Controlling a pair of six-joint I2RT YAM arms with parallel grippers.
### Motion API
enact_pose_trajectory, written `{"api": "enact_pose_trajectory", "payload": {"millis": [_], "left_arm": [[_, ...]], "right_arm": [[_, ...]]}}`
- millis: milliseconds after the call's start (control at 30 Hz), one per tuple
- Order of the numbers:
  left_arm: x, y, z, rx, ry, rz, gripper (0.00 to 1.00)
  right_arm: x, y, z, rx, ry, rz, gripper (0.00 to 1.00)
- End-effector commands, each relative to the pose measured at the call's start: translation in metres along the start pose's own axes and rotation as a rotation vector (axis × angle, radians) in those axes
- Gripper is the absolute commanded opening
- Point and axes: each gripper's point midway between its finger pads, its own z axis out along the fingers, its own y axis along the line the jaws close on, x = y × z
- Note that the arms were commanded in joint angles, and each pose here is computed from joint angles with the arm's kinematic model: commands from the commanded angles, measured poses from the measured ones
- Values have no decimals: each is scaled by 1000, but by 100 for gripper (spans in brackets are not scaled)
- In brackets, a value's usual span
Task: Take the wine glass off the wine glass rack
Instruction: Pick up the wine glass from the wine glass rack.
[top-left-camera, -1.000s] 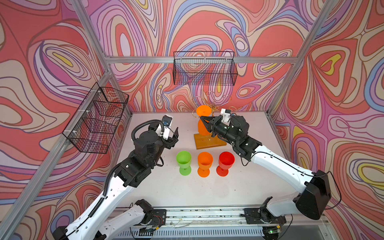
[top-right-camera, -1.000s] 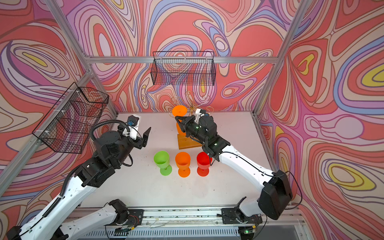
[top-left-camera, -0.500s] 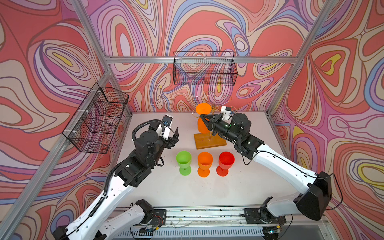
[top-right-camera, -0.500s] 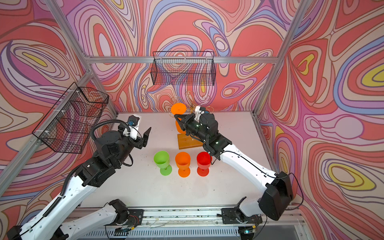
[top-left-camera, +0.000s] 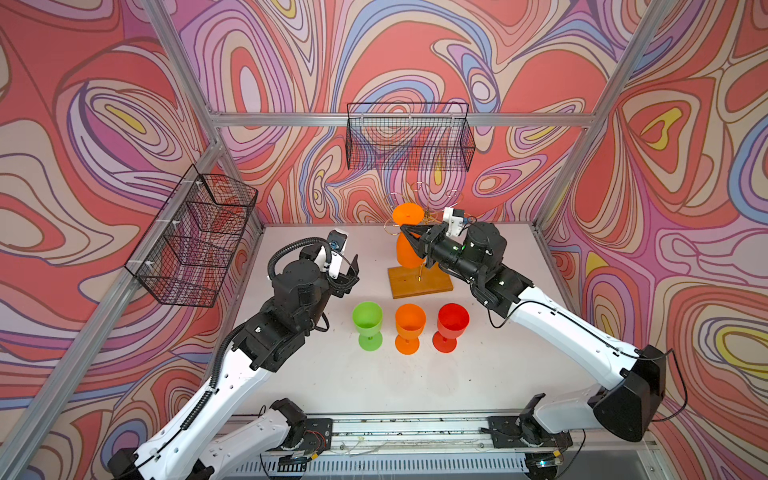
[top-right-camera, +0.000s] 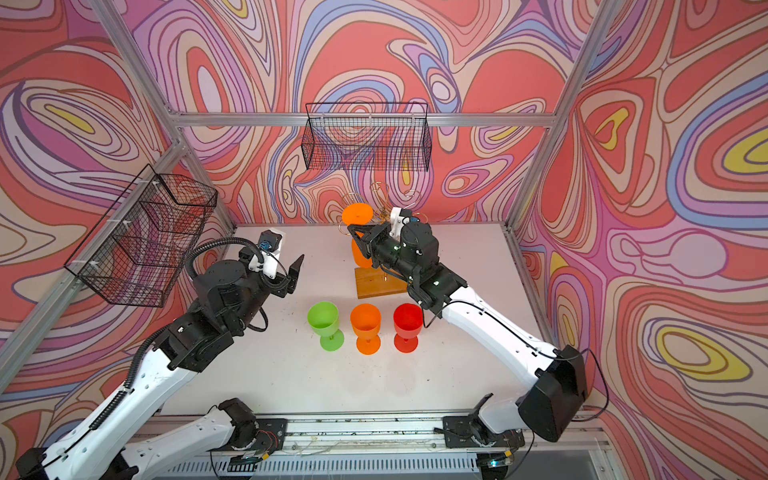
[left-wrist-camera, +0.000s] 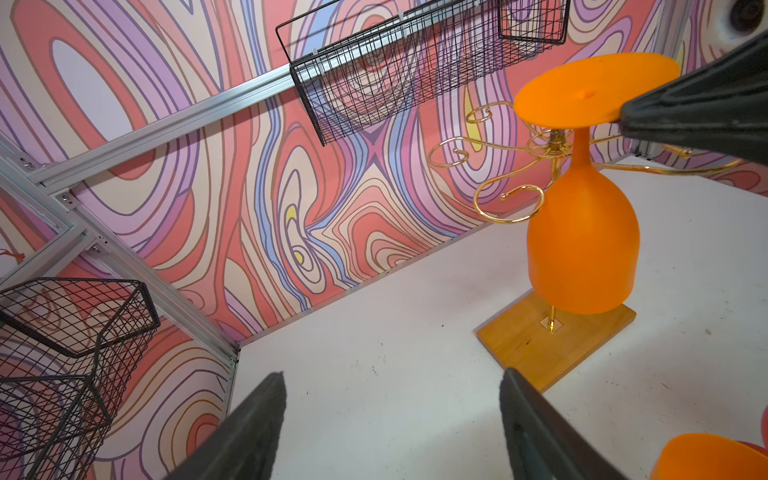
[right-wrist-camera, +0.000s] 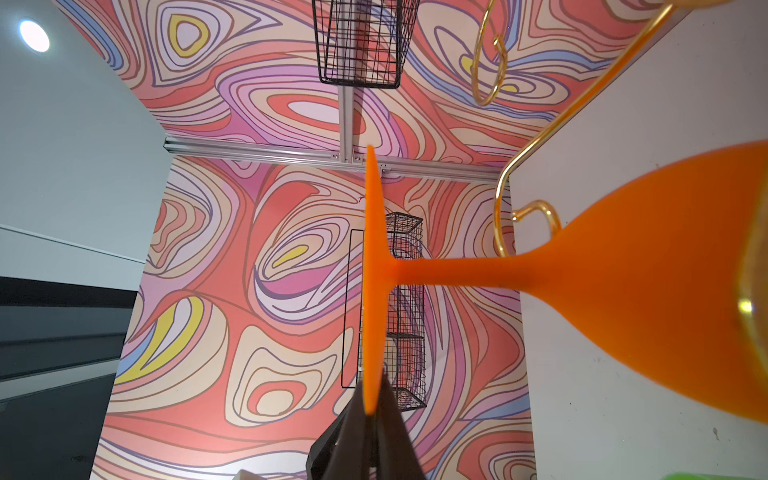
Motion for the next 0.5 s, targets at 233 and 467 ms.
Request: {"api": "enact_pose_trajectory", "payload": {"millis": [233,467], "left_arm": [[1,4,1,-14,1,-10,80],[1,2,1,-4,1,-15,80]], "right_arm": [[3,31,-15,-73,7,-39,0],[3,39,-17,-86,13,-53,0]]}}
